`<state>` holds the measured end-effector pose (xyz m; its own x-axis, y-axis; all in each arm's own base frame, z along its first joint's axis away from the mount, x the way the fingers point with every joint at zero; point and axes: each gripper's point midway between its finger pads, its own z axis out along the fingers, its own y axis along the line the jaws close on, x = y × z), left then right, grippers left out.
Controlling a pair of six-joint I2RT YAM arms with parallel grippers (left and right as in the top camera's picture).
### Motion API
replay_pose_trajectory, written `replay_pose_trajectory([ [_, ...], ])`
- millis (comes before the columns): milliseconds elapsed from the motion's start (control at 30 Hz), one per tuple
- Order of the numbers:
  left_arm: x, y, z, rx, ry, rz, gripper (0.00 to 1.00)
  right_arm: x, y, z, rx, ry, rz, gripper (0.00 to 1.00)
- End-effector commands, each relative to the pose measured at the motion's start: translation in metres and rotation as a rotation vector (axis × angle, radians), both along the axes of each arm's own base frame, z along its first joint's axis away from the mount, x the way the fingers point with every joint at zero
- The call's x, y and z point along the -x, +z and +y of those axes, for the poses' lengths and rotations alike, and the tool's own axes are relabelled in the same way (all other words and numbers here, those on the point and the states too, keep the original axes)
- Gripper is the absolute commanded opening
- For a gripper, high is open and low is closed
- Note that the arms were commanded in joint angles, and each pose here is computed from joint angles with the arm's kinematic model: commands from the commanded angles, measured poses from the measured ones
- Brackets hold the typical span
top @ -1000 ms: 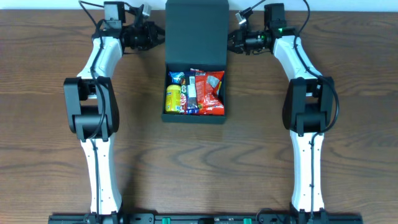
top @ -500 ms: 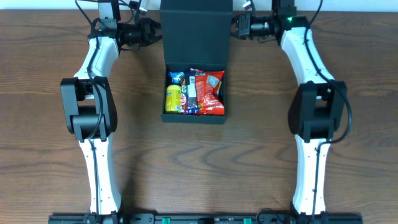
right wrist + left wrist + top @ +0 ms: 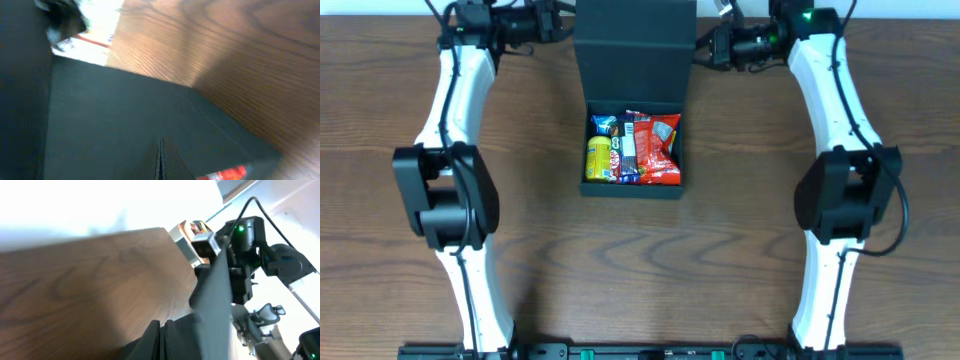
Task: Pack container
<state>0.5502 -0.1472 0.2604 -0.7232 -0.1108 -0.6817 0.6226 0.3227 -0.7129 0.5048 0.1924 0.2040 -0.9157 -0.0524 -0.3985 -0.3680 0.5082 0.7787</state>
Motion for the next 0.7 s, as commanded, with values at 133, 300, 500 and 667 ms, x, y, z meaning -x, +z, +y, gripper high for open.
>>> replay_pose_trajectory([
  [133,0.015,0.026,-0.003,-0.026,-0.034,-0.093,0.06,0.019,0.034,0.005,0.141,0.078,-0.209,0.01],
  [300,0.021,0.022,-0.002,-0.045,-0.033,-0.075,0.07,0.029,0.030,0.005,0.162,0.104,-0.190,0.01],
  [500,0.027,0.021,-0.001,-0.074,-0.023,-0.062,0.07,0.029,0.029,0.002,0.185,0.098,-0.191,0.01],
  [667,0.031,0.017,0.007,-0.180,0.042,-0.055,0.08,0.025,0.029,-0.007,0.260,0.072,-0.225,0.01],
])
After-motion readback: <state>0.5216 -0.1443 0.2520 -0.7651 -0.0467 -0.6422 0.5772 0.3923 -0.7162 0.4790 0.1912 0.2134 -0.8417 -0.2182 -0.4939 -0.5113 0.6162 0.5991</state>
